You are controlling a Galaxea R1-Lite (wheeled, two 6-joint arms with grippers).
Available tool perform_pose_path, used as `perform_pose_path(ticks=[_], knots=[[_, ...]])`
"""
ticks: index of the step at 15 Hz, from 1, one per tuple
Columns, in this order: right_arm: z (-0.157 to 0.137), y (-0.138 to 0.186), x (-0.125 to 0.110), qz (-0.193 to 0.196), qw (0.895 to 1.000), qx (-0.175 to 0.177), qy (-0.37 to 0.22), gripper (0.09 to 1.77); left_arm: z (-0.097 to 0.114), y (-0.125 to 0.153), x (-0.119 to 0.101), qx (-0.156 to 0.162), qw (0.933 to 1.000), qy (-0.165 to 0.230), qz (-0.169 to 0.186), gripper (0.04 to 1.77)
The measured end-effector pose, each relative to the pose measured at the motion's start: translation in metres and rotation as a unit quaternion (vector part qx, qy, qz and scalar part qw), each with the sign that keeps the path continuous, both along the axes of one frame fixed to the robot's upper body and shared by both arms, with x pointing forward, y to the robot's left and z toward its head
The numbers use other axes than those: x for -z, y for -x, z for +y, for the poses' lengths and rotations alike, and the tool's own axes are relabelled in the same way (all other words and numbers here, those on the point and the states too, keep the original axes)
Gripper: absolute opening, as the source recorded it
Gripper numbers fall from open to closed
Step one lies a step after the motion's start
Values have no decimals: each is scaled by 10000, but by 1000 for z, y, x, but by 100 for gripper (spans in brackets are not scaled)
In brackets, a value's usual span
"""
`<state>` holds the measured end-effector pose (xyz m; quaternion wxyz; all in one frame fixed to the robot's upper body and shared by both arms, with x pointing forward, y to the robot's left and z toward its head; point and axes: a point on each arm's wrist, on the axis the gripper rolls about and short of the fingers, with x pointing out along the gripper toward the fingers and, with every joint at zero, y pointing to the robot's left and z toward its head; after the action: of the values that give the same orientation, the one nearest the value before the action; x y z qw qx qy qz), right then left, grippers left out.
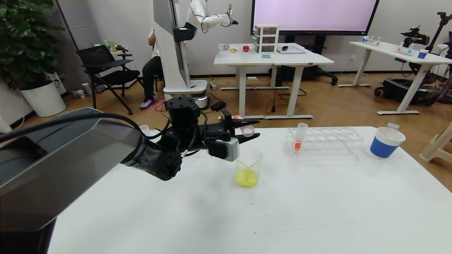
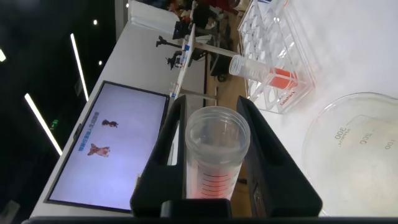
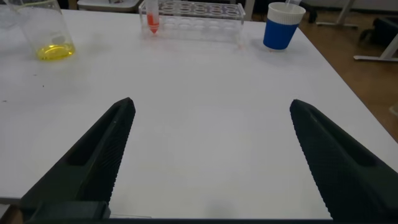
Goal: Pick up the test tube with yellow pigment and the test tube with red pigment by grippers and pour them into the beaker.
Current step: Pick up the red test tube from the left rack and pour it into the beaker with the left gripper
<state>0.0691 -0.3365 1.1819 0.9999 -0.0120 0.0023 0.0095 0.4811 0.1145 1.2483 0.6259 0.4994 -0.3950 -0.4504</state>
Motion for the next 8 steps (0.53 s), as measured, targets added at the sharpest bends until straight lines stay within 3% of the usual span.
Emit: perform_pose_path(ticks=[4,8], knots=[[0,0,0,0,10000,0,0,174,1,-6,5,8,9989,-137,-440,54],[0,0,0,-2,10000,-2,0,174,0,-10,11,-14,9978,-199,-625,54]])
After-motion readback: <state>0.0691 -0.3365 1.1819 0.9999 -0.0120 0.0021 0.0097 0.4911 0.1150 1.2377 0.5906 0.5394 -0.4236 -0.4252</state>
